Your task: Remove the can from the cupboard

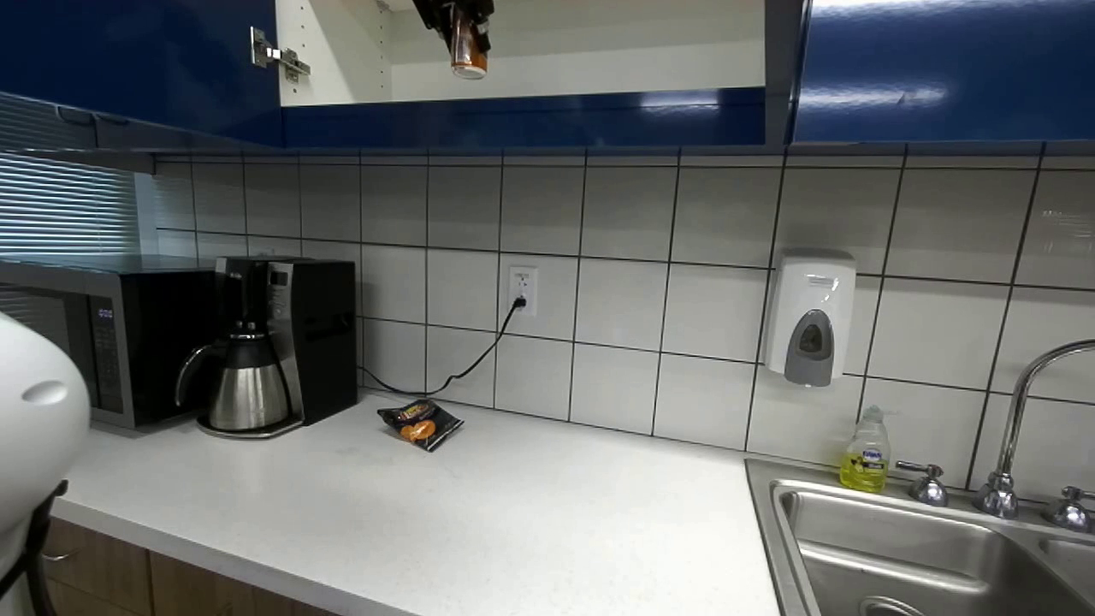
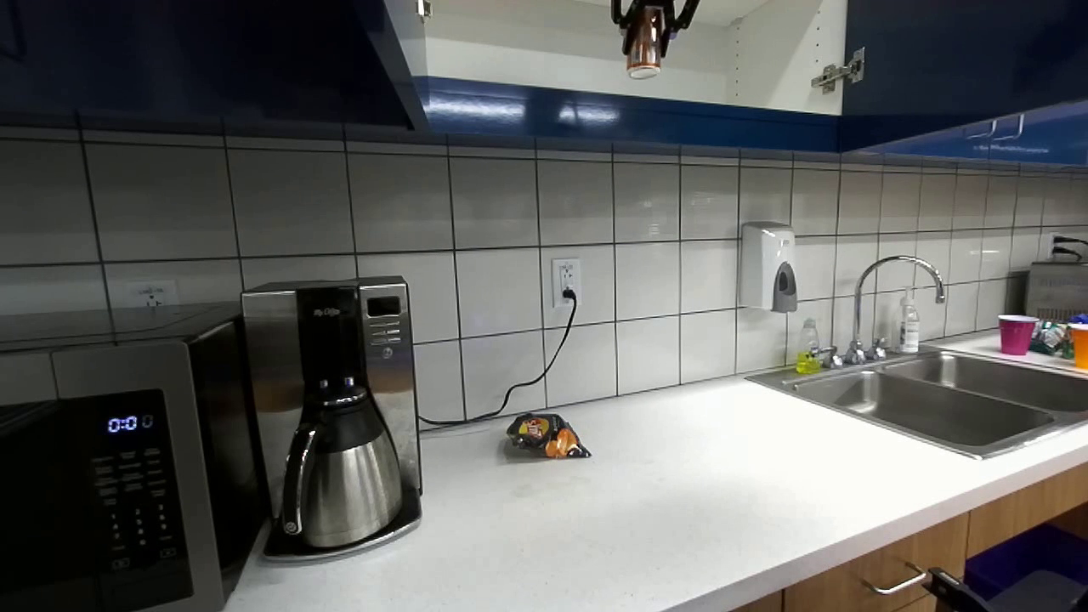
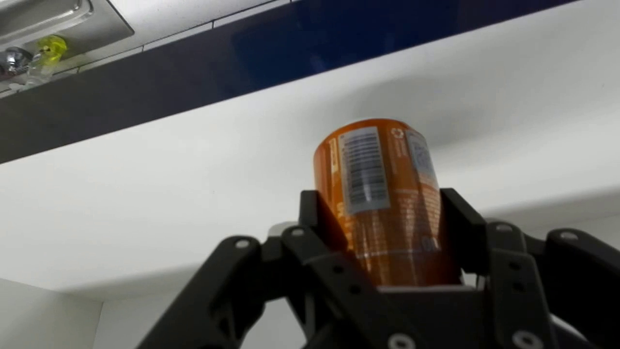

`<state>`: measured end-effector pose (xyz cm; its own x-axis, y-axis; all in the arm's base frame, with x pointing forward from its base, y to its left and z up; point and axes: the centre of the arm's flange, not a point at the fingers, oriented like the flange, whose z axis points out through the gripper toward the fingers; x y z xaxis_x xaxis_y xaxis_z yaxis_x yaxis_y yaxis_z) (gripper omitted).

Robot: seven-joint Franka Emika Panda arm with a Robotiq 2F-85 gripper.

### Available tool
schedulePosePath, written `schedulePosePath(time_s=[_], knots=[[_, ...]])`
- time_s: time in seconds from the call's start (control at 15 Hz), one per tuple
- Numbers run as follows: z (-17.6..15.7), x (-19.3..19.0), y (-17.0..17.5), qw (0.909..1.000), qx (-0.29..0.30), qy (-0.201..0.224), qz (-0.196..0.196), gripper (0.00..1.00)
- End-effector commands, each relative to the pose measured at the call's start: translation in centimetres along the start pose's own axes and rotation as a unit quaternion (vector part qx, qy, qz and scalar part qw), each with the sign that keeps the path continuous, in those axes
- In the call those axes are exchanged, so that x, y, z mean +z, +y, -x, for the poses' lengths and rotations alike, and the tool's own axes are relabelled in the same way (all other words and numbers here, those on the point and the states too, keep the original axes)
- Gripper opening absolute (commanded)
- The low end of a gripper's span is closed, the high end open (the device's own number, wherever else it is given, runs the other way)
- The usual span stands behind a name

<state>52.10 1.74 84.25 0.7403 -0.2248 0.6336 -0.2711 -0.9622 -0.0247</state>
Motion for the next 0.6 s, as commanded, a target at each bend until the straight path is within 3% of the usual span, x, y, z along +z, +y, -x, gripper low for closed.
schedulePosePath(time_s=[0.0, 0.53], knots=[[4.0, -1.4, 1.4, 0.9999, -0.009, 0.000, -0.007, 0.38], [9.1, -1.4, 3.0, 0.9995, -0.021, -0.022, -0.011, 0.38]])
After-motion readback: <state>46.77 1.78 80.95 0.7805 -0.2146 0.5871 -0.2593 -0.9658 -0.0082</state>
